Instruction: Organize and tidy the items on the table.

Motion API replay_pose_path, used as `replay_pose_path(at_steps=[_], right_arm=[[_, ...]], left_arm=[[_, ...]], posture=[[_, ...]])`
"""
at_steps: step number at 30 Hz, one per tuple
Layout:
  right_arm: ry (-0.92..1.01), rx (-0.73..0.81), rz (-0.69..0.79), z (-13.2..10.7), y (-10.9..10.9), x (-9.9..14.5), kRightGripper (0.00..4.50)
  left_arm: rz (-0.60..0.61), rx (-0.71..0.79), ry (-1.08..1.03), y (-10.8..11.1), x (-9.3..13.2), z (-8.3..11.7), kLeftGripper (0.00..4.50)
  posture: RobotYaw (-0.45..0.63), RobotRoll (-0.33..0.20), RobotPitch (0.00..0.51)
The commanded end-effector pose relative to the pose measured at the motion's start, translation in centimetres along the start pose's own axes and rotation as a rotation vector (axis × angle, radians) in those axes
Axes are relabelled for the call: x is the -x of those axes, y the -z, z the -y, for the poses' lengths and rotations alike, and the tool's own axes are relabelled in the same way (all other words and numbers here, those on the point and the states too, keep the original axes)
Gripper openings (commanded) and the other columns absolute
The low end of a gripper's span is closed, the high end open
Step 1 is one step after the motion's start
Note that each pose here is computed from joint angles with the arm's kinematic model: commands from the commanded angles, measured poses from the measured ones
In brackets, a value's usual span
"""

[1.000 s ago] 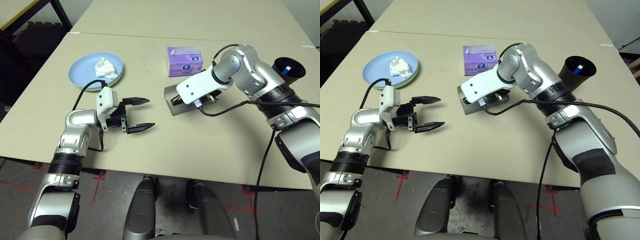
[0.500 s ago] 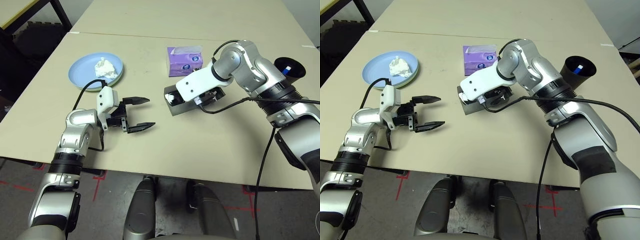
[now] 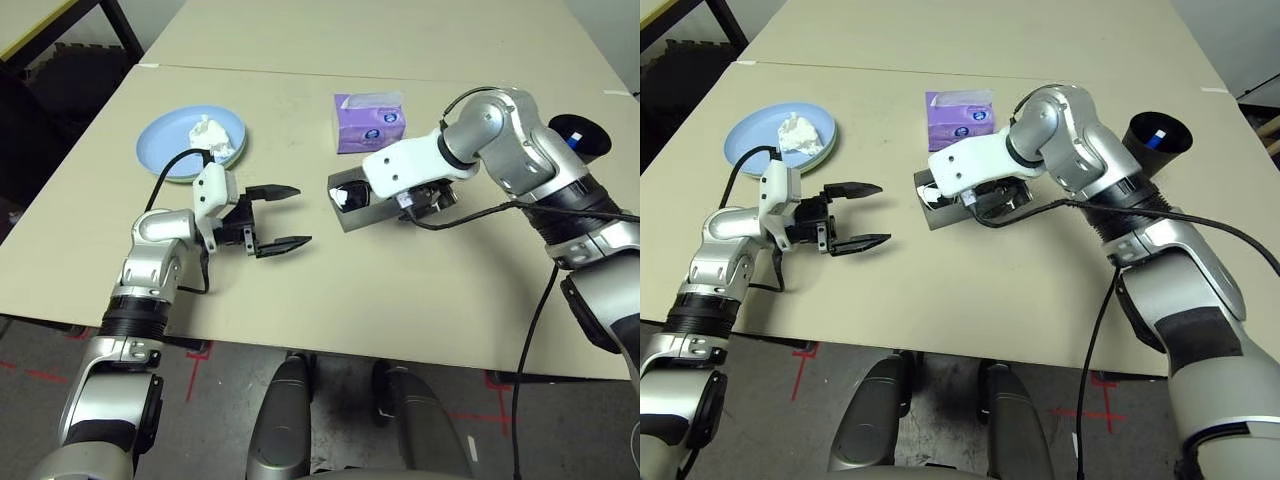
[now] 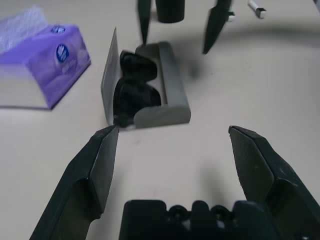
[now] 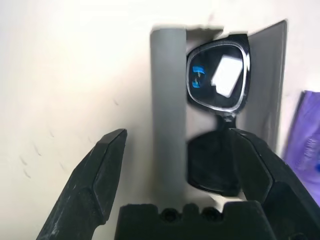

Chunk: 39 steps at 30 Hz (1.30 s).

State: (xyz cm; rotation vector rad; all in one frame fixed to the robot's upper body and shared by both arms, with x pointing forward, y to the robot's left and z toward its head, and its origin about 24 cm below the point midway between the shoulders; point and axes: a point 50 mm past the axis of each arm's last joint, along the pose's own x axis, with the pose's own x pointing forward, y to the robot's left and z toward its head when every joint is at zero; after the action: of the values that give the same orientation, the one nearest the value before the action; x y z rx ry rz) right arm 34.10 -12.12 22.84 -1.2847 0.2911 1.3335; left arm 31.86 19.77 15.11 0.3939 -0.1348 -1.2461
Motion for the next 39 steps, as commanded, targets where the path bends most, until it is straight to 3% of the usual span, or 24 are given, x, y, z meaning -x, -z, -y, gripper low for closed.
replay_pose_path(at_steps=[1, 6, 10, 16, 22, 30, 39], right_arm=[[0.068, -0.093, 0.108, -0.7, 0.5, 0.7, 4.47], [0.160, -0.290, 0.268, -1.8, 1.3, 1.3, 4.47], [0.292, -0.602, 0.529, -2.9, 1.9, 1.3, 4.47], [0.440, -0.764, 0.637, -4.8, 3.2, 0.5, 4.47], [0.655, -0.793, 0.836, -6.2, 4.9, -0.1, 4.47], [0.839, -0.756, 0.875, -7.6, 7.3, -0.9, 4.47], [0.809, -0.627, 0.847, -8.7, 8.8, -1.0, 4.47]], left_arm=[[-0.010, -0.008, 0.009, 0.1, 0.2, -0.1, 4.50], [-0.011, -0.006, 0.003, 0.1, 0.3, -0.3, 4.50], [-0.014, -0.003, -0.011, 0.1, 0.3, -0.7, 4.50], [-0.022, 0.005, -0.021, 0.1, 0.8, -1.0, 4.50], [-0.036, 0.007, -0.046, 0.1, 1.3, -1.4, 4.50], [-0.042, 0.012, -0.083, 0.2, 1.9, -1.6, 4.50], [-0.054, 0.020, -0.097, 0.4, 2.5, -1.6, 4.50]], posture=[[0.21, 0.000, 0.198], [0.19, 0.000, 0.198], [0.17, 0.000, 0.198], [0.16, 0.000, 0.206], [0.15, 0.000, 0.210], [0.15, 0.000, 0.218], [0.16, 0.000, 0.226]])
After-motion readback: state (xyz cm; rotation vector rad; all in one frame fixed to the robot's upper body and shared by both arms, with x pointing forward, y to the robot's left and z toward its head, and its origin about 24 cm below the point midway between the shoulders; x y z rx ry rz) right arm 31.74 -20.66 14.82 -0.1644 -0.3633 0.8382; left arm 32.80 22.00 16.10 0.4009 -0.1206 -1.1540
